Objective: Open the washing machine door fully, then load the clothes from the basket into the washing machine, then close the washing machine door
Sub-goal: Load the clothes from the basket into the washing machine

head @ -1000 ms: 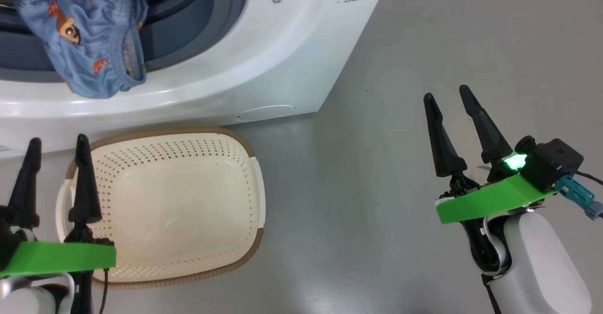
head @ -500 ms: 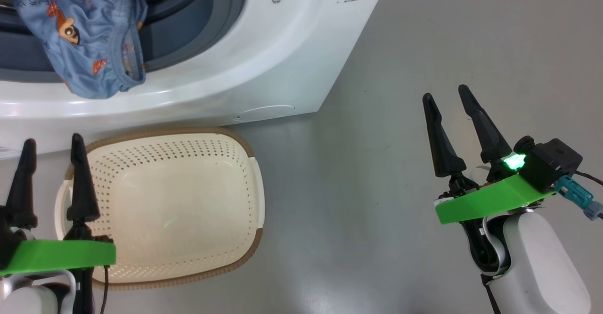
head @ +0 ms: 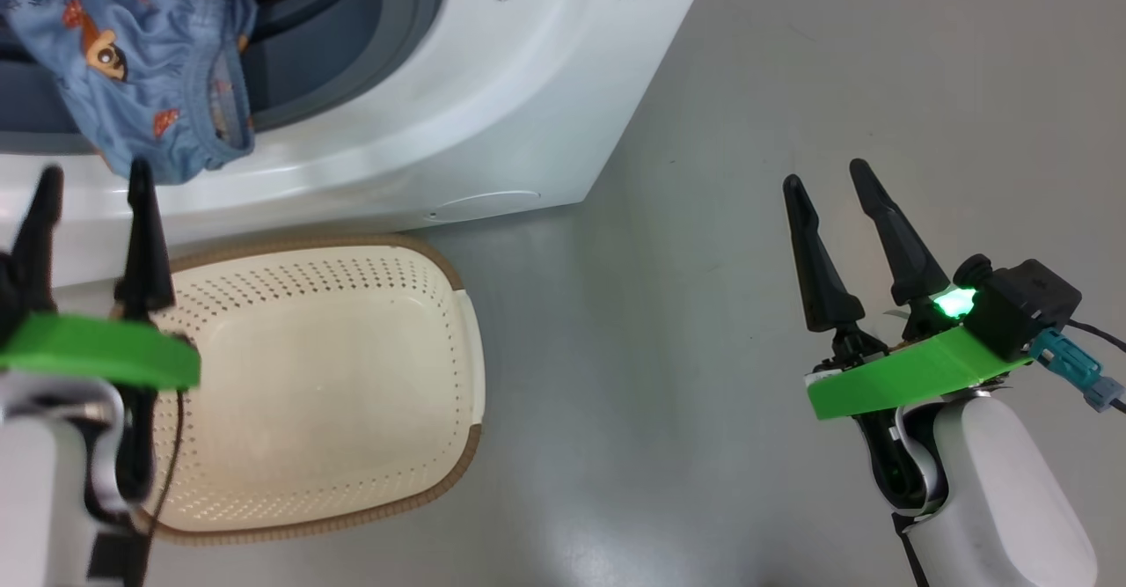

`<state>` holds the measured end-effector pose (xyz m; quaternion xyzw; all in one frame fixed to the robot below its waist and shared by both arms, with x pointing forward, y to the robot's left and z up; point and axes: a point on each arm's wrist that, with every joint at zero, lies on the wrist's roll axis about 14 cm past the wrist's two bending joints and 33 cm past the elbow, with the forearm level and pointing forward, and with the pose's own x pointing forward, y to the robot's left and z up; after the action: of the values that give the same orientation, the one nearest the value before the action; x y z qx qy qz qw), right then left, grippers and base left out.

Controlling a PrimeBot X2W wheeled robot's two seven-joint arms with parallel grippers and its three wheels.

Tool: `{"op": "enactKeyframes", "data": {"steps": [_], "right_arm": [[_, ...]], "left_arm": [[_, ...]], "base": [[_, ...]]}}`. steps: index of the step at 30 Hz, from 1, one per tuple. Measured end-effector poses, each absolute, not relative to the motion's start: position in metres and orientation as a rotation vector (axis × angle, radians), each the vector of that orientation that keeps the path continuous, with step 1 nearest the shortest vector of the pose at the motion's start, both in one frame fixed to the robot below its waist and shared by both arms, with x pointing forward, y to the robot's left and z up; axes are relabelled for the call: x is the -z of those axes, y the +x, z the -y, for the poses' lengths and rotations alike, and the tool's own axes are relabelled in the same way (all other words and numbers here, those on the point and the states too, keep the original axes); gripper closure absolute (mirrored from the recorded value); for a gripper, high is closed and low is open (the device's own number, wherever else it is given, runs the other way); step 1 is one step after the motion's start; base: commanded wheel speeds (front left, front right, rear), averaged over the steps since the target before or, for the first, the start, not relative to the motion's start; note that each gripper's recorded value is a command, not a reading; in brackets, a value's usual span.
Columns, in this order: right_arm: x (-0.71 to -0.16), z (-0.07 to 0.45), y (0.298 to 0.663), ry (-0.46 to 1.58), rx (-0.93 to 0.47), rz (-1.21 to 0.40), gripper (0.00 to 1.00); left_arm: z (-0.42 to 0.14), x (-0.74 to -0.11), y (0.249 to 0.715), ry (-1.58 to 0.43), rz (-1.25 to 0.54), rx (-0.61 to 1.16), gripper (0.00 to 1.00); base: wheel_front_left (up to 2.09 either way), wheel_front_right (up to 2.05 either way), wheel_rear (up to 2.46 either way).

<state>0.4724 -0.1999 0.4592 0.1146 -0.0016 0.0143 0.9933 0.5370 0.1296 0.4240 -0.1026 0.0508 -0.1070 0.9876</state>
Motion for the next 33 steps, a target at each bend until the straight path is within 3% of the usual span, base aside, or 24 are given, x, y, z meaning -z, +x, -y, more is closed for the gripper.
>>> {"op": "enactKeyframes", "data": {"steps": [9, 17, 25, 26, 27, 29, 33], "right_arm": [[-0.458, 0.207, 0.469, 0.225, -0.004, -0.001, 0.0], [-0.456, 0.213, 0.466, 0.227, 0.019, -0.007, 0.0], [-0.452, 0.215, 0.465, 0.226, 0.03, -0.016, 0.0], [-0.452, 0.215, 0.464, 0.226, 0.031, -0.017, 0.0], [-0.452, 0.215, 0.464, 0.227, 0.031, -0.018, 0.0], [-0.451, 0.215, 0.464, 0.227, 0.032, -0.019, 0.0], [-0.45, 0.216, 0.464, 0.227, 0.034, -0.021, 0.0]], "left_arm": [[-0.111, -0.415, 0.585, -0.186, -0.21, 0.245, 0.0], [-0.106, -0.37, 0.596, -0.162, -0.428, 0.23, 0.0], [-0.094, -0.357, 0.606, -0.146, -0.511, 0.274, 0.0], [-0.093, -0.356, 0.606, -0.146, -0.516, 0.279, 0.22], [-0.092, -0.354, 0.607, -0.144, -0.523, 0.284, 0.51], [-0.089, -0.353, 0.607, -0.139, -0.532, 0.3, 1.0], [-0.082, -0.352, 0.608, -0.137, -0.531, 0.323, 1.0]], "base": [[0.0, 0.0, 0.0], [0.0, 0.0, 0.0], [0.0, 0.0, 0.0], [0.0, 0.0, 0.0], [0.0, 0.0, 0.0], [0.0, 0.0, 0.0], [0.0, 0.0, 0.0]]}}
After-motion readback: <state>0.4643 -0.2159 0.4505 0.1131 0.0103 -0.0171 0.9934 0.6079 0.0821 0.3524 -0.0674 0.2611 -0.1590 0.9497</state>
